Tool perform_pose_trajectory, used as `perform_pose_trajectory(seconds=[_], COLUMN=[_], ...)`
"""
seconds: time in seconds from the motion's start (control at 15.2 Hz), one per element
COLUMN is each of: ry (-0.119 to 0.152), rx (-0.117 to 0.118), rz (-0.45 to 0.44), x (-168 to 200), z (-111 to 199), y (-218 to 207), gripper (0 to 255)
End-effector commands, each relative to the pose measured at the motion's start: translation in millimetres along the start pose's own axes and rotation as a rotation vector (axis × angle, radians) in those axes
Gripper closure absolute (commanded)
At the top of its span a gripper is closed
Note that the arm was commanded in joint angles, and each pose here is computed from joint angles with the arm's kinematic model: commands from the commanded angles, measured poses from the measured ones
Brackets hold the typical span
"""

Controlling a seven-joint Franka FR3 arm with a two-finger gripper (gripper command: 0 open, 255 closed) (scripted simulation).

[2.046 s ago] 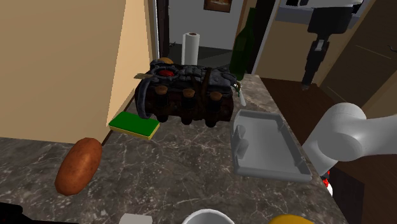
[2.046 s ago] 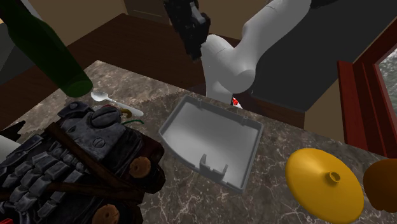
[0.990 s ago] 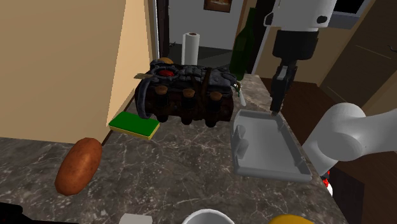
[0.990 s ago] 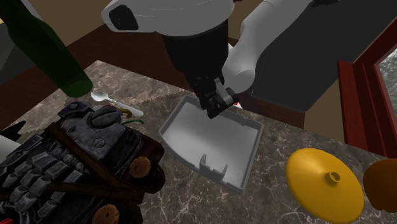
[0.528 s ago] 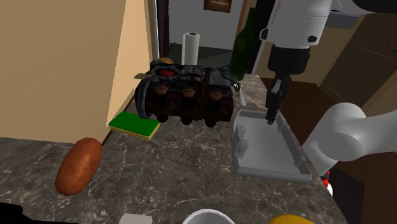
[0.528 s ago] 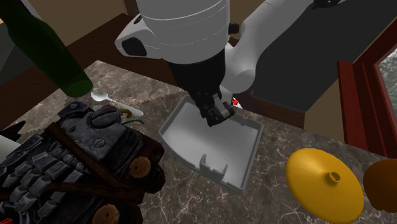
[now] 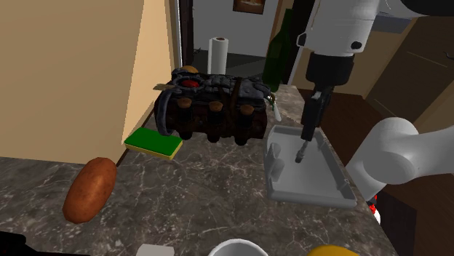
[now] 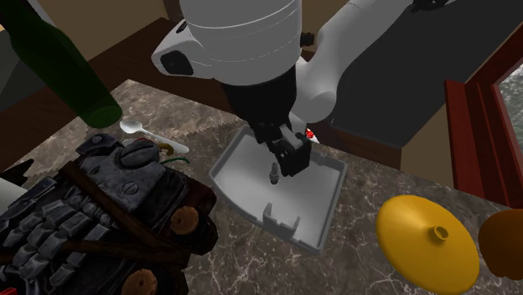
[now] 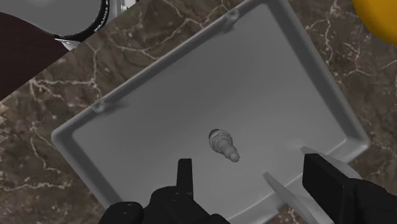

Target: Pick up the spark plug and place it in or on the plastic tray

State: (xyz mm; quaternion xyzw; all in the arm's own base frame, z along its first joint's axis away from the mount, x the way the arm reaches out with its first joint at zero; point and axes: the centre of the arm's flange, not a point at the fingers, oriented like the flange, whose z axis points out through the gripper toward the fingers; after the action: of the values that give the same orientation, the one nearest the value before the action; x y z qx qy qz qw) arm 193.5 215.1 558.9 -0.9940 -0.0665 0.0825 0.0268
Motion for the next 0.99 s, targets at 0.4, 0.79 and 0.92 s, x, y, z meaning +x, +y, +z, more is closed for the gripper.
perform_pose_trajectory(seconds=[0.4, 0.79, 0.92], ry=[0.0, 0.0, 0.0], rx=[0.0, 0.0, 0.0], rz=[0.0, 0.0, 0.0], x=[0.0, 0.0, 0.0], z=[-39.6, -50.0, -50.0], y=[0.0, 0.0, 0.0], gripper=[0, 0, 0])
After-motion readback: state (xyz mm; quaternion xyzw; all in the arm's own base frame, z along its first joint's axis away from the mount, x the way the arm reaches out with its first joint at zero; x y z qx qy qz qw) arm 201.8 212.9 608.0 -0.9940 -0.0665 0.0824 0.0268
